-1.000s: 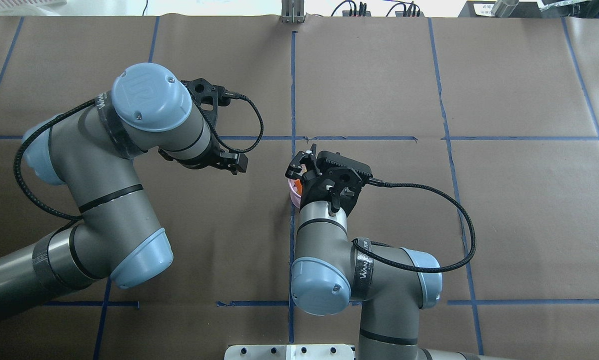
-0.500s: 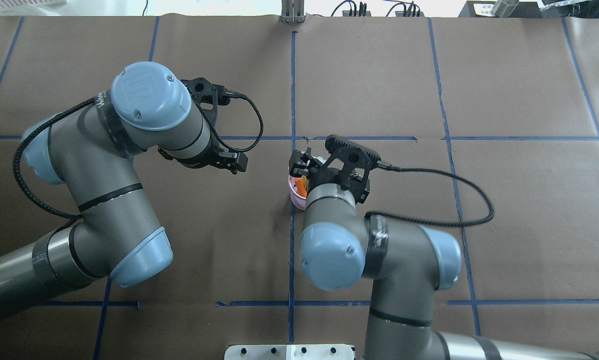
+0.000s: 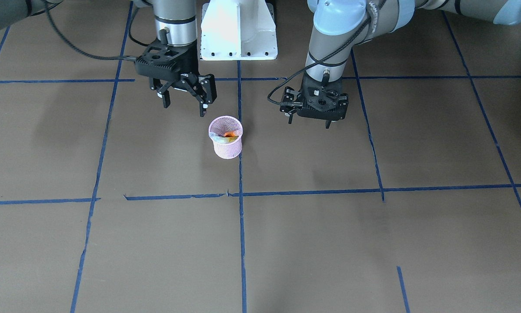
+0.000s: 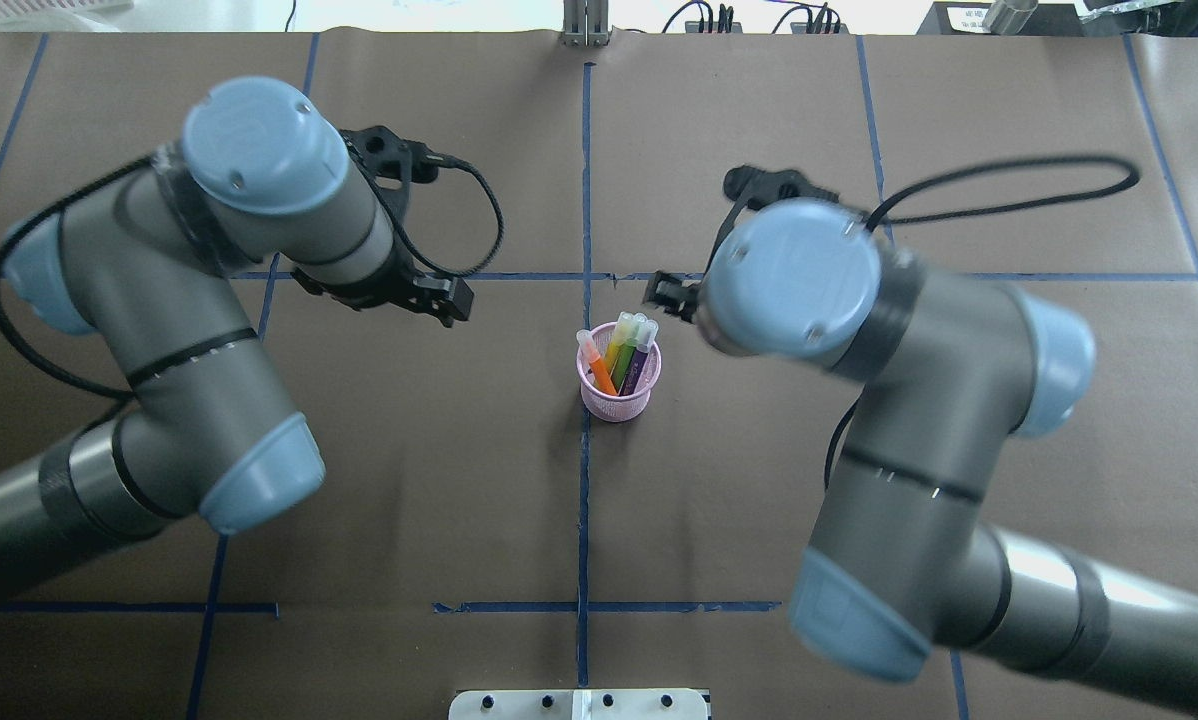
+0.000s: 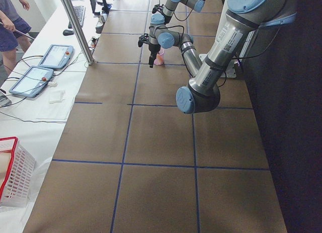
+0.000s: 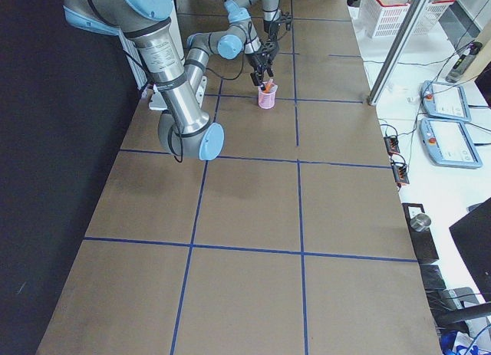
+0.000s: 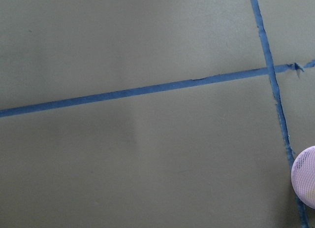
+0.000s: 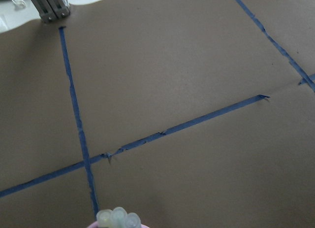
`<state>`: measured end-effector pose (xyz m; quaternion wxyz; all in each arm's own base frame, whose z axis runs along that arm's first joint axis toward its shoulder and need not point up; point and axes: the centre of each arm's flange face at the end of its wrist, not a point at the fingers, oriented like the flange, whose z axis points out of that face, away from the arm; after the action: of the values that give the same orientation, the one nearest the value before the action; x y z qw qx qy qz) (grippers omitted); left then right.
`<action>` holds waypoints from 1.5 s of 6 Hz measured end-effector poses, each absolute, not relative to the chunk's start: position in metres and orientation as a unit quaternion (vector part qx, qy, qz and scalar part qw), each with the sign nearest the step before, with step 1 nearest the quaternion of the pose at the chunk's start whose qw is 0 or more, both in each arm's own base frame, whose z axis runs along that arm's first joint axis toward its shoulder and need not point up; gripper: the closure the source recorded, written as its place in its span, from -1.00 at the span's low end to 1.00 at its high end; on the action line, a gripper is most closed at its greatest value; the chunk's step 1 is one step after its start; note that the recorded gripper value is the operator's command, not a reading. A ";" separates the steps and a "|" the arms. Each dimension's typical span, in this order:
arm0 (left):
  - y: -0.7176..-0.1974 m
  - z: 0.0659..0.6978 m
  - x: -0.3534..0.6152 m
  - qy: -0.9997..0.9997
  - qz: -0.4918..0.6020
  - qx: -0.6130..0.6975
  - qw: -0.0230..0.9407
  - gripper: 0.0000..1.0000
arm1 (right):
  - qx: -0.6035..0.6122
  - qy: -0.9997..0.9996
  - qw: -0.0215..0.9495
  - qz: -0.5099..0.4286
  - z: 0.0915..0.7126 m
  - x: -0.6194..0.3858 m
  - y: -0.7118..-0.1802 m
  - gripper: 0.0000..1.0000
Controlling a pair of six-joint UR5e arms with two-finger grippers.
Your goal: Collect pens into pen holder
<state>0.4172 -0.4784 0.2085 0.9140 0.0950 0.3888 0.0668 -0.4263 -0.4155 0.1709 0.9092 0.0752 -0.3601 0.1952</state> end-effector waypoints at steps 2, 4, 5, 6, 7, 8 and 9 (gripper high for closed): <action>-0.525 0.248 0.336 0.394 0.101 0.090 0.909 -1.00 | 0.031 -0.357 0.931 0.071 0.216 -0.337 -0.473 -1.00; -0.558 0.309 0.245 0.376 0.139 0.106 0.910 -1.00 | 0.042 -0.336 0.940 -0.049 0.316 -0.216 -0.513 -1.00; -0.564 0.343 0.200 0.371 0.155 0.105 0.910 -1.00 | 0.048 -0.323 0.940 -0.102 0.379 -0.138 -0.515 -1.00; -0.566 0.376 0.154 0.368 0.162 0.100 0.910 -1.00 | 0.052 -0.319 0.936 -0.139 0.437 -0.060 -0.501 -1.00; -0.567 0.413 0.105 0.365 0.165 0.095 0.911 -1.00 | 0.053 -0.322 0.932 -0.161 0.489 0.008 -0.472 -1.00; -0.570 0.452 0.057 0.366 0.166 0.090 0.911 -1.00 | 0.048 -0.330 0.929 -0.162 0.533 0.058 -0.434 -1.00; -0.562 0.498 0.012 0.369 0.165 0.082 0.911 -1.00 | 0.039 -0.343 0.927 -0.146 0.568 0.088 -0.396 -0.99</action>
<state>0.0122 -0.5619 0.4981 0.9110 0.0820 0.3691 0.1646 0.0881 -0.3957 0.5681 0.9272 0.0385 -0.3429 -0.1459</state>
